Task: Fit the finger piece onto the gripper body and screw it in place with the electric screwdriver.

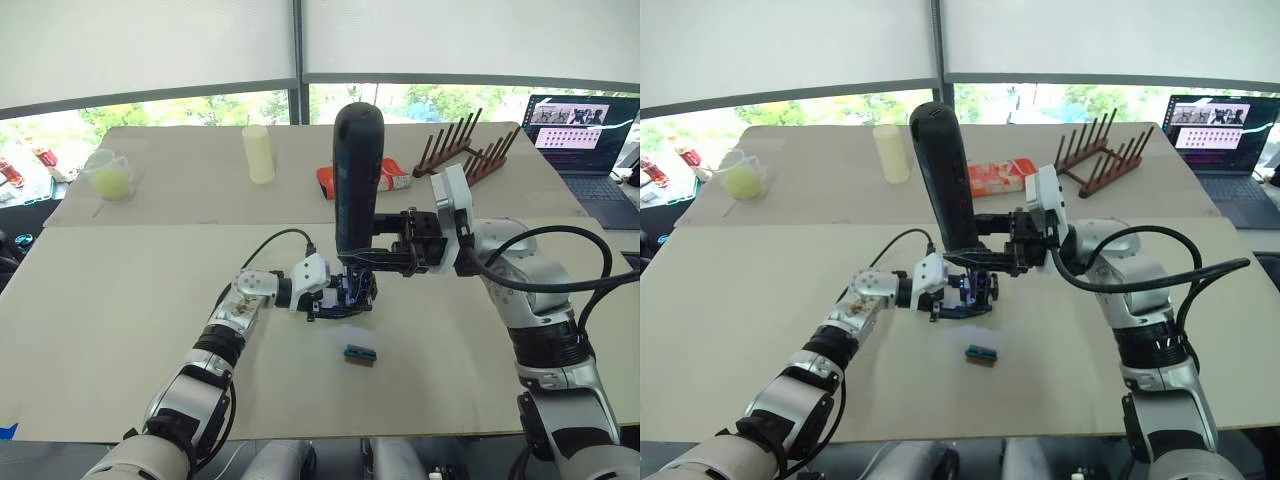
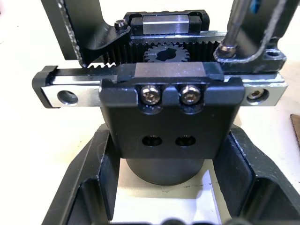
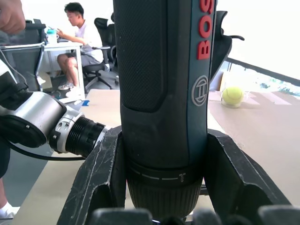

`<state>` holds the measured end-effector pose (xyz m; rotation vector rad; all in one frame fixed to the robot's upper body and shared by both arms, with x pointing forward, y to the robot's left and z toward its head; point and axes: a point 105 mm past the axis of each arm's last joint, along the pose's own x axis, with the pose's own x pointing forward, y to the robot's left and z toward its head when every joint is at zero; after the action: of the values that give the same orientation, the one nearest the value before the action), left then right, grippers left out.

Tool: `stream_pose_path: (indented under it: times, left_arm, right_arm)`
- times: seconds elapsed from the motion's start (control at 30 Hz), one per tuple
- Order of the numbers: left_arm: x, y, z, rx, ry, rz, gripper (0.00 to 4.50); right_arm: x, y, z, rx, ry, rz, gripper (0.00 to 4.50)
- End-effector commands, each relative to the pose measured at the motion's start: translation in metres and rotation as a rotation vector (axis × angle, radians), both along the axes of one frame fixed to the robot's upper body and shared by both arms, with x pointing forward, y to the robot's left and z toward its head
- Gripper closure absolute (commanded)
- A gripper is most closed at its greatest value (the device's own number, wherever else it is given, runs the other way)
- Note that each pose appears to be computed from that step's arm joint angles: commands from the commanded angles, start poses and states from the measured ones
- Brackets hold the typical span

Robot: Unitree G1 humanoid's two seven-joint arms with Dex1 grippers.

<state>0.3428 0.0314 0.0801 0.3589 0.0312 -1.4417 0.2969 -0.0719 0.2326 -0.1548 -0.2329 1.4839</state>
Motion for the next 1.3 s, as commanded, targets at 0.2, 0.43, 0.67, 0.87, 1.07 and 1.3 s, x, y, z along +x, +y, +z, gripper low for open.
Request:
stream_pose_path:
  times: [0.2,0.43,0.67,0.87,1.07,1.3]
  left_arm:
    - [0.002,0.003,0.004,0.002,-0.042,0.006,2.22]
    - [0.004,0.006,0.002,0.018,-0.024,0.022,2.22]
    - [-0.001,0.038,0.010,0.075,-0.057,-0.024,0.00]
    - [-0.032,0.058,0.035,0.103,-0.082,-0.196,0.00]
    - [-0.072,0.055,0.028,0.152,-0.039,-0.331,0.00]
    - [-0.082,0.040,0.012,0.145,-0.059,-0.340,0.00]
  right_arm:
    - [-0.028,0.010,0.072,0.159,-0.054,0.039,2.60]
    - [-0.035,0.011,0.070,0.156,-0.048,0.048,2.60]
    - [-0.053,0.013,0.073,0.163,-0.041,0.110,2.60]
    - [-0.079,0.015,0.056,0.139,-0.002,0.159,2.60]
    - [-0.091,0.012,0.022,0.080,0.015,0.136,2.60]
    - [-0.087,0.005,-0.009,0.072,0.015,0.030,2.60]
